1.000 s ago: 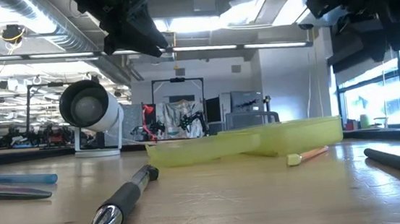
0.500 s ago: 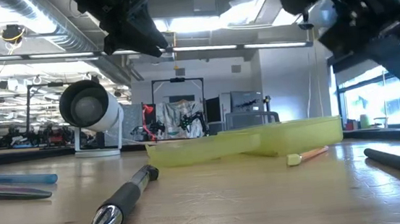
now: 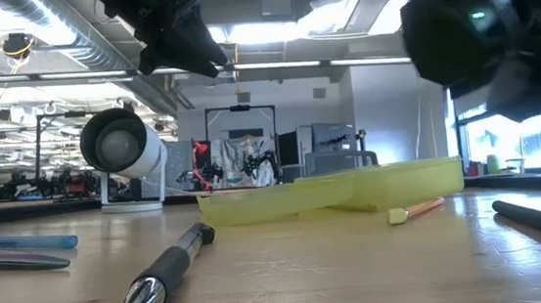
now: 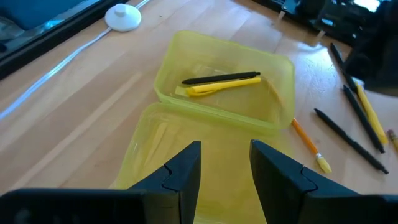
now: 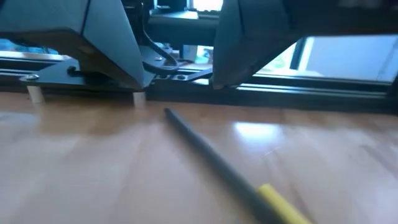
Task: Pick & place school supplies into a supply box
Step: Put the black pen into the yellow supply box
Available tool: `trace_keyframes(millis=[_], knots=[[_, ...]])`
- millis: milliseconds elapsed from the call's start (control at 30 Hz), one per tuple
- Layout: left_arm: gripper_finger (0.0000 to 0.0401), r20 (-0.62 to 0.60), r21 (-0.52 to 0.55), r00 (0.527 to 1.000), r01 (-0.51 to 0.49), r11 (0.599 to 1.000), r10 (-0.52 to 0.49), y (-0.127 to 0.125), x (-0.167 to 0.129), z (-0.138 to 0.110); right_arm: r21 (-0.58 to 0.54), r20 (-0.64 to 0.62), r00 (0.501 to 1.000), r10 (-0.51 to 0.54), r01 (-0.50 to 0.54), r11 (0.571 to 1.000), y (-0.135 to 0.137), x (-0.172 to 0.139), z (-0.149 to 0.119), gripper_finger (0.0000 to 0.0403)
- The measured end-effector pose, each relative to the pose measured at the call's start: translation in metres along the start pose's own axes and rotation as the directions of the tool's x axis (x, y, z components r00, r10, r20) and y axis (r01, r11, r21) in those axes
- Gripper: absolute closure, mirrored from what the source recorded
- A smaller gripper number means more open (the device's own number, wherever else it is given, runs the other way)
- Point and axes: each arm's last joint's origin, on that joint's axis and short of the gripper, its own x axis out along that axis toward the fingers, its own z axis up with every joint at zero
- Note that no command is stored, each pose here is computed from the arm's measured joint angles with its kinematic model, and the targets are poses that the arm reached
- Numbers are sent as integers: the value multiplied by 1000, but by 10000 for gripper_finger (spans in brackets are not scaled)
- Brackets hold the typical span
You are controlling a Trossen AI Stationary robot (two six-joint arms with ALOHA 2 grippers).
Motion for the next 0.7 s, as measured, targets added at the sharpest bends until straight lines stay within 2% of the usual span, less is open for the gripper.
trace_keyframes(millis=[167, 267, 533, 700], knots=[[271, 0, -57, 1000, 0, 998, 0, 0, 0, 0, -57, 2, 996, -94, 94, 994, 17, 9, 1, 209], [271, 0, -86, 1000, 0, 996, 0, 0, 0, 0, -89, 33, 993, -109, 111, 990, 24, 18, 2, 209], [271, -2, -124, 1000, 4, 992, -4, 0, 0, 0, -65, -76, 980, -186, 182, 981, 21, 60, -9, 209], [271, 2, -136, 1000, -2, 991, 3, 0, 0, 0, -102, -56, 979, -198, 192, 976, 20, 77, -9, 209]])
